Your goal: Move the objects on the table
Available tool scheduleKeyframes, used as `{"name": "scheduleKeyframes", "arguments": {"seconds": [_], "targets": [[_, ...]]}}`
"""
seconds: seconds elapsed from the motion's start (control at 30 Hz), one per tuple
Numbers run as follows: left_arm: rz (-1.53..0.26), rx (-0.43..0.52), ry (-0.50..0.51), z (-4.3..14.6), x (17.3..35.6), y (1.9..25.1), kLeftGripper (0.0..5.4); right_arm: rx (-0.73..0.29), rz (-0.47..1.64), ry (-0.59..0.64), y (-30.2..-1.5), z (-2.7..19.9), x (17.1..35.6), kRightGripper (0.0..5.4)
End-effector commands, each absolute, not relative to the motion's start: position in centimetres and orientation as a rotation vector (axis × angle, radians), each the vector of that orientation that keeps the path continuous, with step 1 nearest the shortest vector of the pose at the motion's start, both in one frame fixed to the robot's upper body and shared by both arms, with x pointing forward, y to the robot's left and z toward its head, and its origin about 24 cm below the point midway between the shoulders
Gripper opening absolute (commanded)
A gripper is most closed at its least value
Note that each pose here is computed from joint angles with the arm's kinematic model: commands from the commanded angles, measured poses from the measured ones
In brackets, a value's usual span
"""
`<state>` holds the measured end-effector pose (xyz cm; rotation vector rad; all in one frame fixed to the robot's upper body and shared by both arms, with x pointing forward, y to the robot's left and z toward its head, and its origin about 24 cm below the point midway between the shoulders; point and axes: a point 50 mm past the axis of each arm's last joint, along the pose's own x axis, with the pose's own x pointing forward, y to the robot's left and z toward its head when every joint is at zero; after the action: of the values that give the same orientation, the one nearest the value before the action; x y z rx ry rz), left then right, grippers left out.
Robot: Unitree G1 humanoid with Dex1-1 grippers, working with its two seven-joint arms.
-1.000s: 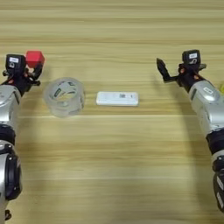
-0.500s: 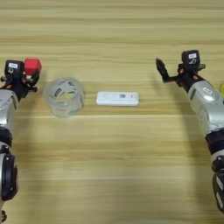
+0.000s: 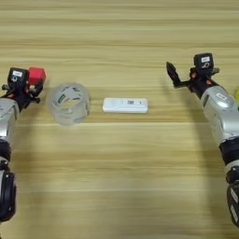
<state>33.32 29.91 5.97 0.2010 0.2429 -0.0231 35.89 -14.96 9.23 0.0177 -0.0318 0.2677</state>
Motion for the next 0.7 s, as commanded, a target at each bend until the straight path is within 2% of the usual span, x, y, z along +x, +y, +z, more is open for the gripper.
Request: {"name": "scheduleKeyframes", "arguments": {"seconds": [0.03,0.33,0.57,0.6,0.7], "targets": [[-0.030,0.213,0.277,5.4,32.3,30.1,2.24,0.027,0.275,-0.059,-14.7,9.9,36.0,5.40],[-0.014,0.214,0.327,4.2,31.1,30.2,2.24,0.030,0.277,-0.062,-14.7,10.0,36.0,5.40],[-0.028,0.206,0.342,3.6,30.8,29.6,2.24,0.030,0.277,-0.062,-14.7,10.0,36.0,5.40],[-0.031,0.205,0.342,3.6,30.9,29.5,2.60,0.030,0.278,-0.061,-14.7,10.0,36.0,5.40],[-0.038,0.203,0.344,3.5,30.9,29.2,2.93,0.029,0.280,-0.058,-14.6,9.9,35.9,5.40]]}}
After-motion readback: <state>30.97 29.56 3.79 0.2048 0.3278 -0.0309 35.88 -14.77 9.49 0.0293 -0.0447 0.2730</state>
